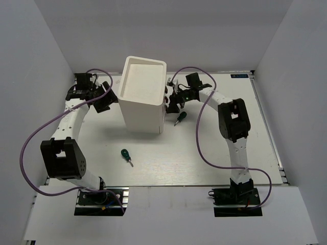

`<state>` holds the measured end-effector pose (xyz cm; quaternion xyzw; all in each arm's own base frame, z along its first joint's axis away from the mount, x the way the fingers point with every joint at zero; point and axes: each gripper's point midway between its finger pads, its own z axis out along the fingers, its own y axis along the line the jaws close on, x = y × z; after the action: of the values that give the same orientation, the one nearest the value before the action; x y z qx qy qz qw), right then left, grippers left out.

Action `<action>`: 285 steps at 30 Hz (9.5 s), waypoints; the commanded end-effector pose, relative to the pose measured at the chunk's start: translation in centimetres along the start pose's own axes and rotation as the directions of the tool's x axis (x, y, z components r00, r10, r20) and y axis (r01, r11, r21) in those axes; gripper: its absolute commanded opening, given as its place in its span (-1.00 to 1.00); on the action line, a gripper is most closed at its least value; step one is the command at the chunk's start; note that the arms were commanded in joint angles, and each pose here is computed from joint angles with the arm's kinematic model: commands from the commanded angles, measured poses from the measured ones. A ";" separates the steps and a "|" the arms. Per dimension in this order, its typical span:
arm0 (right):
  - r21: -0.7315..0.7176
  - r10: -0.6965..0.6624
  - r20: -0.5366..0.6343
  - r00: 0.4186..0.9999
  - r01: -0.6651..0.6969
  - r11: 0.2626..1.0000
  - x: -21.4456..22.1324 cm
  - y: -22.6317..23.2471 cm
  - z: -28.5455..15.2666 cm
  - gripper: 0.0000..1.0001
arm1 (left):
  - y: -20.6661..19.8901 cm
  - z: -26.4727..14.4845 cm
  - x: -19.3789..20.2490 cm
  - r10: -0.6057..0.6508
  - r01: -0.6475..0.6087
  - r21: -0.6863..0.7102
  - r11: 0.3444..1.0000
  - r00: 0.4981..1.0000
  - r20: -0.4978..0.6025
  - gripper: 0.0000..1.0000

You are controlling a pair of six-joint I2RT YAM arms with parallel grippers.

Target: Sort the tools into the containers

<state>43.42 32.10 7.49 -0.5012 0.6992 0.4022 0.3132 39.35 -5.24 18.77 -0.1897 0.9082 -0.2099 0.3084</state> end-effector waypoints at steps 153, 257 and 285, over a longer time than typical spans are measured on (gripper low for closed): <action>0.397 0.220 0.011 0.975 -0.206 0.894 7.7 0.3 -21.4 0.68 | -28.5 -12.0 14.4 0.697 -0.716 0.493 0.494 0.665 0.267 -1.00; -0.525 -0.960 0.032 0.277 0.822 0.220 13.9 2.1 -11.4 -0.28 | -8.8 -16.1 11.0 0.340 -0.327 -0.096 0.940 0.902 0.267 -0.02; 0.101 -0.170 -0.053 0.984 0.175 0.979 -4.9 4.5 -11.8 -1.00 | -4.1 -15.0 8.2 0.227 -0.097 -0.329 0.939 0.894 0.386 0.30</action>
<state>37.96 21.06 17.21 -0.6383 0.6177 0.2965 0.3510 23.78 -9.36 29.77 -0.1736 0.8472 -0.0373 0.5008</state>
